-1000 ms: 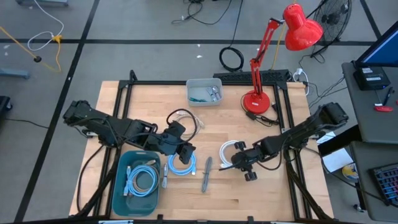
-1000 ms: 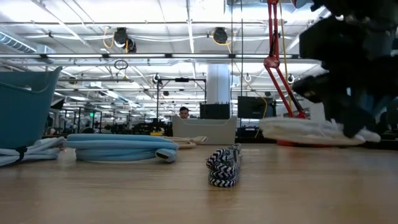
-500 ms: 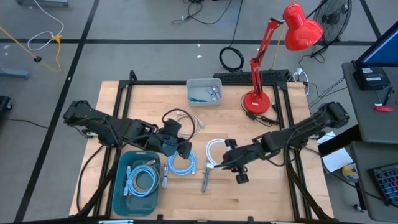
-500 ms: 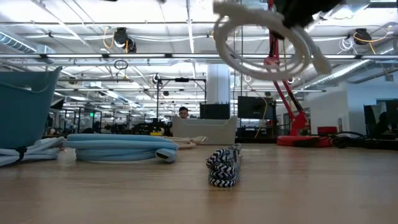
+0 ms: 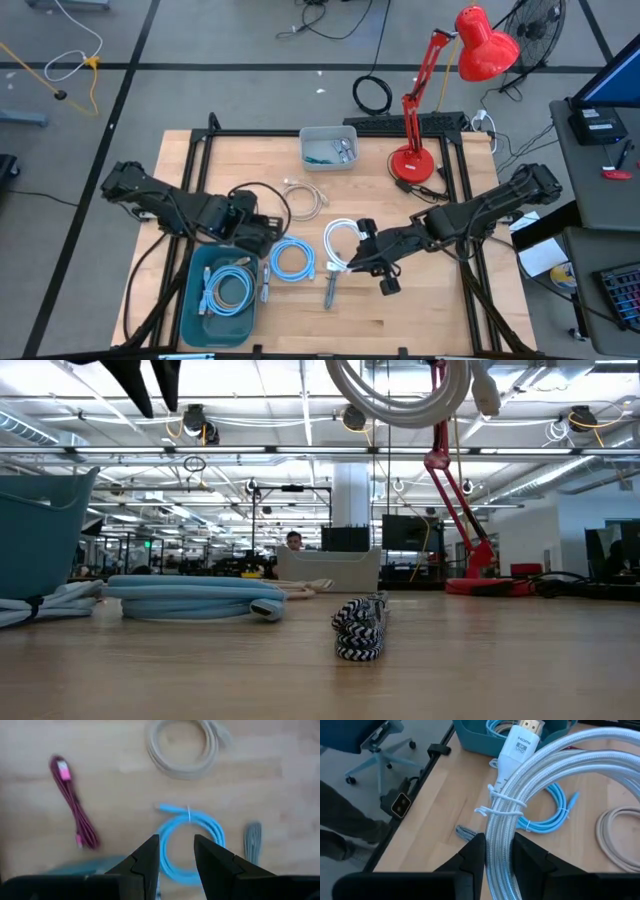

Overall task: Pick & Place USB Port
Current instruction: Put the white HDMI cable into the blue bin

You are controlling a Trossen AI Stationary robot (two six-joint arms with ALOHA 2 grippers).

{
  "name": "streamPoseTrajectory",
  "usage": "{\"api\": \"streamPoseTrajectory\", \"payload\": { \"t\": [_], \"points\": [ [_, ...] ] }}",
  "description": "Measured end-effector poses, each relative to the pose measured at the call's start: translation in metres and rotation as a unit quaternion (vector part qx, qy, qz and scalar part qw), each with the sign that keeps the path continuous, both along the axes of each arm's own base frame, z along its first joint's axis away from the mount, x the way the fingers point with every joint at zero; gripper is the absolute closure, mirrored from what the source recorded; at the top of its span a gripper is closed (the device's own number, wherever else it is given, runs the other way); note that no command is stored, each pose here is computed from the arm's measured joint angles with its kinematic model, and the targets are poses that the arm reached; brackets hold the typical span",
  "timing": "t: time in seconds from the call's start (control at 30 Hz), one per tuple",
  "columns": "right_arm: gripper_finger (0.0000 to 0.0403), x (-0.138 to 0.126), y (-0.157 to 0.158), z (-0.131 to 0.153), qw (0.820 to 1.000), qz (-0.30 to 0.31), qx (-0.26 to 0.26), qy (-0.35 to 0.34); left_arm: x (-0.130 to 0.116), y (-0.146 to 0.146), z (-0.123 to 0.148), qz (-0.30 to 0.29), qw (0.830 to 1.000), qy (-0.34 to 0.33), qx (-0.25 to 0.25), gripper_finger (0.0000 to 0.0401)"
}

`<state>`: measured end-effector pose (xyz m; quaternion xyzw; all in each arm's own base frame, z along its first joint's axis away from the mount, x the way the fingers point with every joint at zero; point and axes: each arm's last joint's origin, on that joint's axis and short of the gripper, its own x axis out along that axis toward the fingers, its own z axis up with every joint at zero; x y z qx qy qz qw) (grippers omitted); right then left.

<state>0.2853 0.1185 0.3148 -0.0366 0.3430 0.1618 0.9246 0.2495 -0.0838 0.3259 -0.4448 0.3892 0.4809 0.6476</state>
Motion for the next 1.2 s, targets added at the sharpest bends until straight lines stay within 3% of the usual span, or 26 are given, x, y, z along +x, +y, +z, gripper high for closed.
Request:
{"api": "streamPoseTrajectory", "payload": {
  "t": [0.23,0.37,0.5,0.6,0.73,0.87,1.2],
  "points": [
    [0.0322,-0.009,0.004,-0.003,0.998,0.046,-0.036,0.036,0.019,0.009,-0.032,-0.092,0.985,-0.044,-0.140,0.0277],
    [0.0322,-0.018,0.012,-0.008,0.993,0.076,-0.060,0.065,0.027,0.020,-0.075,-0.123,0.959,-0.089,-0.240,0.0277],
    [0.0323,-0.028,0.023,-0.011,0.988,0.103,-0.075,0.087,0.041,0.030,-0.106,-0.114,0.920,-0.230,-0.297,0.0277],
    [0.0328,-0.036,0.032,-0.012,0.984,0.125,-0.084,0.095,0.054,0.039,-0.113,-0.084,0.866,-0.395,-0.295,0.0277],
    [0.0331,-0.044,0.042,-0.014,0.978,0.154,-0.099,0.101,0.059,0.058,-0.115,-0.066,0.826,-0.484,-0.280,0.0277],
    [0.0328,-0.047,0.045,-0.014,0.977,0.151,-0.113,0.097,0.062,0.067,-0.112,-0.077,0.827,-0.485,-0.273,0.0277],
    [0.0326,-0.045,0.042,-0.011,0.973,0.145,-0.162,0.075,0.077,0.076,-0.075,-0.133,0.798,-0.524,-0.267,0.0277]
  ]
}}
